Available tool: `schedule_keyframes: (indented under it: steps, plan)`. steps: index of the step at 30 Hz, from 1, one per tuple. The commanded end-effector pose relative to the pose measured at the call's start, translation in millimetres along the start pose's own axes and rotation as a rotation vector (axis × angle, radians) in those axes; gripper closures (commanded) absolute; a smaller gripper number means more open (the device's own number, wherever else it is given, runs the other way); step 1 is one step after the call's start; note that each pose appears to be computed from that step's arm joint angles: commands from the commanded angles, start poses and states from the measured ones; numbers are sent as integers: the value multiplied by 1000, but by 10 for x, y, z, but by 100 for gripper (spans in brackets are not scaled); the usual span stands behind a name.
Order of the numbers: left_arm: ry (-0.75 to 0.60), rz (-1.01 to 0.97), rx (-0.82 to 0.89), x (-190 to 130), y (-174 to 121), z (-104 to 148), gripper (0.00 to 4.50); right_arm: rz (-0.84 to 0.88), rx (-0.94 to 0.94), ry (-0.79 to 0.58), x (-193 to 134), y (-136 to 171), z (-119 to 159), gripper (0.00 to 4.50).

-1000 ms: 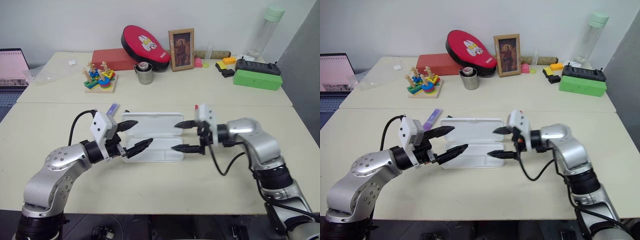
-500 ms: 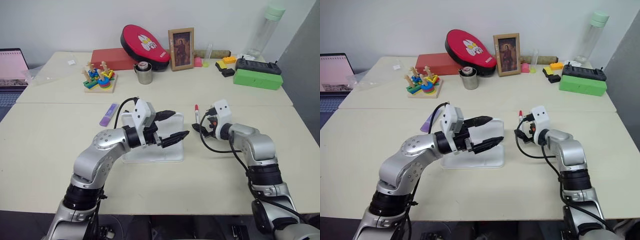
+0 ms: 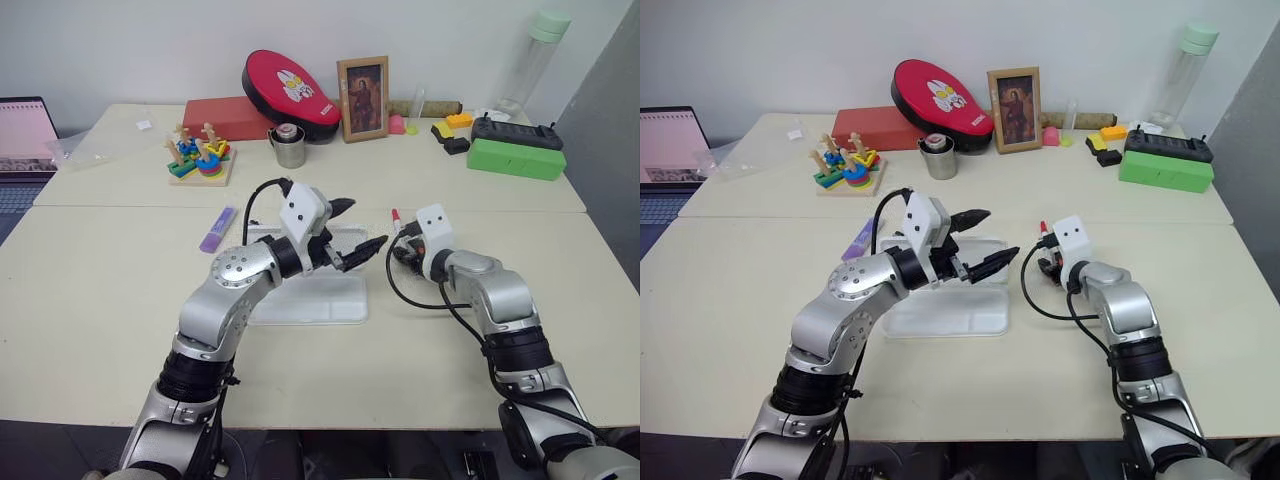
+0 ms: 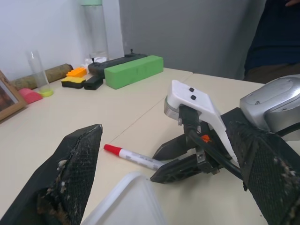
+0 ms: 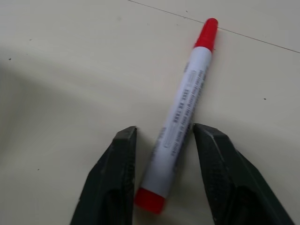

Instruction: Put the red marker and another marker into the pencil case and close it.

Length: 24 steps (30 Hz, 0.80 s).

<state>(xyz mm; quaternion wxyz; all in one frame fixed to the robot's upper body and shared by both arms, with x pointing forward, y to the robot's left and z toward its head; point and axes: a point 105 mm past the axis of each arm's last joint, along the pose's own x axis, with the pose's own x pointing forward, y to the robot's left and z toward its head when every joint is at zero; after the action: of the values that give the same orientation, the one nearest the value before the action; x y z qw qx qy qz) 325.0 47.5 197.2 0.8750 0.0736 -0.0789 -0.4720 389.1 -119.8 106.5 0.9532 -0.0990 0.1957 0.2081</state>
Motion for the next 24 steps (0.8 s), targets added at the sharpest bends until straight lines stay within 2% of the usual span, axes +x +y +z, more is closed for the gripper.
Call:
schedule_keyframes:
  steps: [1, 4, 7, 10, 11, 13, 15, 17, 20, 24]
  plan:
    - [-49, 19, 40, 33, 18, 135, 0, -29, -19, 24, 2, -79, -54, 347]
    - [-54, 26, 48, 42, 42, 149, 0, -46, -29, 13, 5, -116, -38, 415]
    - [-69, 28, 44, 19, 69, 198, 0, -81, -61, -43, -15, -205, 78, 417]
    - [-69, 26, 57, -86, 112, 252, 0, -140, -85, -188, -110, -406, 427, 417]
    - [-62, 32, 64, -210, 138, 290, 0, -109, -95, -311, -216, -429, 721, 417]
    - [-50, 36, 71, -375, 151, 342, 0, -39, -113, -470, -386, -400, 1077, 417]
    - [-22, 52, 62, -578, 160, 357, 0, 138, -161, -583, -559, -151, 1317, 417]
    - [13, 63, 27, -811, 141, 330, 0, 361, -250, -623, -719, 214, 1389, 417]
    - [62, 92, -23, -1087, 120, 245, 0, 583, -341, -588, -837, 598, 1299, 417]
    - [242, 201, -44, -1565, 146, -96, 0, 771, -537, -457, -763, 1085, 1032, 417]
